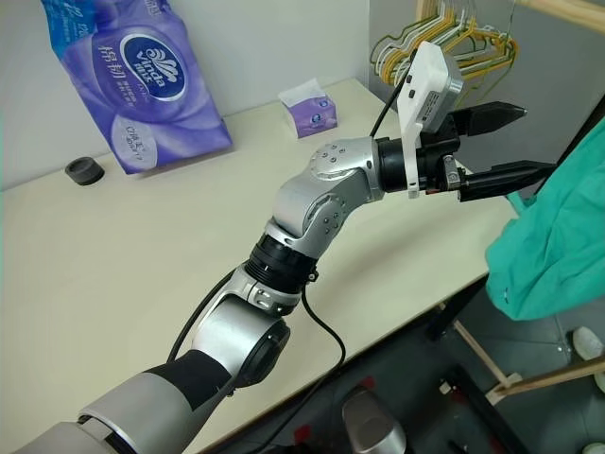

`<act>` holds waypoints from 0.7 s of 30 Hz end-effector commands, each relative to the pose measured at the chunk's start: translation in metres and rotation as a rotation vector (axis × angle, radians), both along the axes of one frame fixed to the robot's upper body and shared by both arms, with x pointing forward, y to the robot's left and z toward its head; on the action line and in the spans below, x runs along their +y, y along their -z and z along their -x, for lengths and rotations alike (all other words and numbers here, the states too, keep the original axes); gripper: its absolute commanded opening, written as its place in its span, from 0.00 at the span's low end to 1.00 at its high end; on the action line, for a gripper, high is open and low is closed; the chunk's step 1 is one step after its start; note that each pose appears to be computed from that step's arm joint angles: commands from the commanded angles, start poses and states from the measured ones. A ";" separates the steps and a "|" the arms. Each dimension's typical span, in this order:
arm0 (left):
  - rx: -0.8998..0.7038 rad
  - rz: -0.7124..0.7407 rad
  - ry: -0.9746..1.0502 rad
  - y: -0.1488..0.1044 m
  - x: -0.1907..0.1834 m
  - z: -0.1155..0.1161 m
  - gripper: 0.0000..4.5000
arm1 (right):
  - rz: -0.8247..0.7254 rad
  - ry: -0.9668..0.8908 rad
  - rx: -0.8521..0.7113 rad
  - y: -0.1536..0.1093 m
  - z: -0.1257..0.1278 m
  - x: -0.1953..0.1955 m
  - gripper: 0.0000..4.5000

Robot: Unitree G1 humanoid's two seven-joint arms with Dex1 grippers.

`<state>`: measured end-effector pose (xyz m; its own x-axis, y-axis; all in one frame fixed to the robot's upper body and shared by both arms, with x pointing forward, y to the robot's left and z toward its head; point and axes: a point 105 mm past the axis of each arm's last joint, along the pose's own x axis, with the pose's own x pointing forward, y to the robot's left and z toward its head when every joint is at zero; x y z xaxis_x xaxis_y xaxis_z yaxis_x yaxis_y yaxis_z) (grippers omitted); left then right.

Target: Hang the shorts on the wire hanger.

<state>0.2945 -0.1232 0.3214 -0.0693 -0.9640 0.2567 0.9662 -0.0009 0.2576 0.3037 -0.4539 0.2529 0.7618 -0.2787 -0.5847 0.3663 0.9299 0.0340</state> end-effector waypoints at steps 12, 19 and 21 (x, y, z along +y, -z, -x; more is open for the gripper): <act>-0.069 -0.001 0.063 -0.006 -0.011 0.015 1.00 | 0.031 0.084 -0.329 -0.090 0.008 0.003 1.00; -0.068 -0.032 0.016 0.004 -0.003 0.004 1.00 | 0.338 -0.084 -0.410 -0.133 -0.010 0.037 1.00; -0.063 -0.044 0.000 0.008 0.001 0.000 1.00 | 0.484 -0.160 -0.424 -0.140 -0.016 0.053 1.00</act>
<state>0.2973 -0.1235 0.3104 -0.0751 -0.9764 0.2026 0.9565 -0.0131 0.2913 0.3197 -0.4182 0.3657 0.9213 -0.3441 -0.1812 0.3097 0.9309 -0.1936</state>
